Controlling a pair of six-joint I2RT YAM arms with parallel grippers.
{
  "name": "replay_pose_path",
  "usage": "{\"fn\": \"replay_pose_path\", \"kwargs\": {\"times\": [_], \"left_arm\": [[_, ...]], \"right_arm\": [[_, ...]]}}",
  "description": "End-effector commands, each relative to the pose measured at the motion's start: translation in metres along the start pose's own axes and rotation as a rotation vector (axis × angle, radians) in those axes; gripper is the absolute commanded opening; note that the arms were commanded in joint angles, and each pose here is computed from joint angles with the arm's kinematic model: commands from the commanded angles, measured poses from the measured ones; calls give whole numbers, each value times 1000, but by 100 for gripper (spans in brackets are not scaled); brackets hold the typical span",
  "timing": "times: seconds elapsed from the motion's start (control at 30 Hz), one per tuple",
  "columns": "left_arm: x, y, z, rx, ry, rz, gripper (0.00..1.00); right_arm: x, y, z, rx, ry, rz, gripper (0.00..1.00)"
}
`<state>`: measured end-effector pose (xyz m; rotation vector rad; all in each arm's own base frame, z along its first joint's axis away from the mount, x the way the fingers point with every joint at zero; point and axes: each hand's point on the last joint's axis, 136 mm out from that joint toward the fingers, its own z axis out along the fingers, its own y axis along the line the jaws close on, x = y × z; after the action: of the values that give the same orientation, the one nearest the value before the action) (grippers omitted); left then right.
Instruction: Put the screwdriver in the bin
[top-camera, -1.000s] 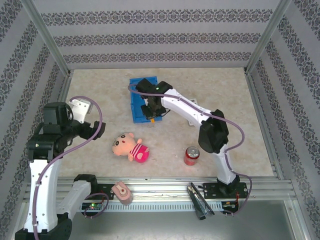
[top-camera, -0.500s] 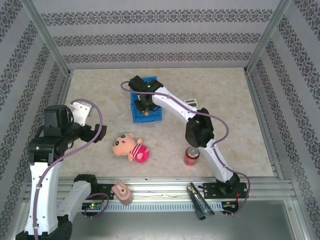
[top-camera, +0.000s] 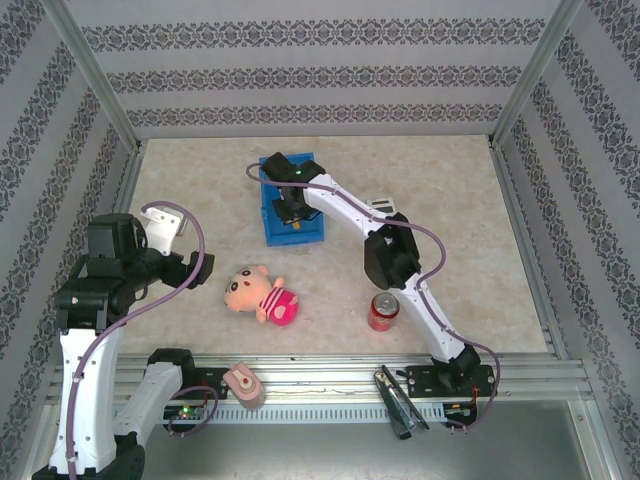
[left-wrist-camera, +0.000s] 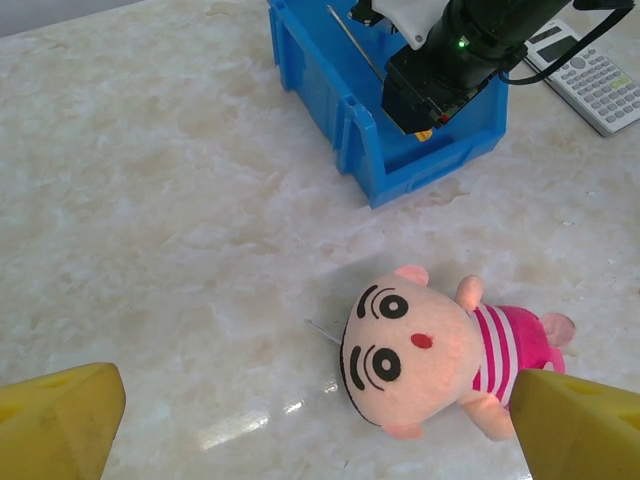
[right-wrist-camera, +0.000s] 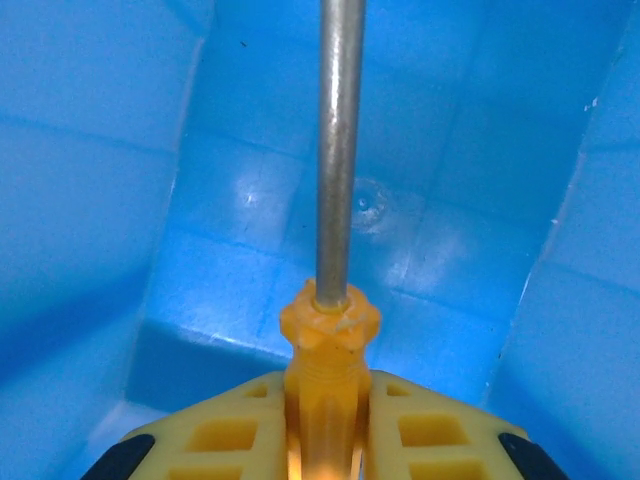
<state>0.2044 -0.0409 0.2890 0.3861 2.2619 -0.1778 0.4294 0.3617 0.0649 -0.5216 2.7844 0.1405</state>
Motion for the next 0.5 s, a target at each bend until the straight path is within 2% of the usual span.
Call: {"fn": "replay_pose_path", "kwargs": {"times": [0.0, 0.47], "left_arm": [[5, -6, -2, 28, 10, -10, 99], [6, -8, 1, 44, 16, -11, 99]], "right_arm": [[-4, -3, 5, 4, 0, -11, 21], [4, -2, 25, -15, 52, 6, 26]]}}
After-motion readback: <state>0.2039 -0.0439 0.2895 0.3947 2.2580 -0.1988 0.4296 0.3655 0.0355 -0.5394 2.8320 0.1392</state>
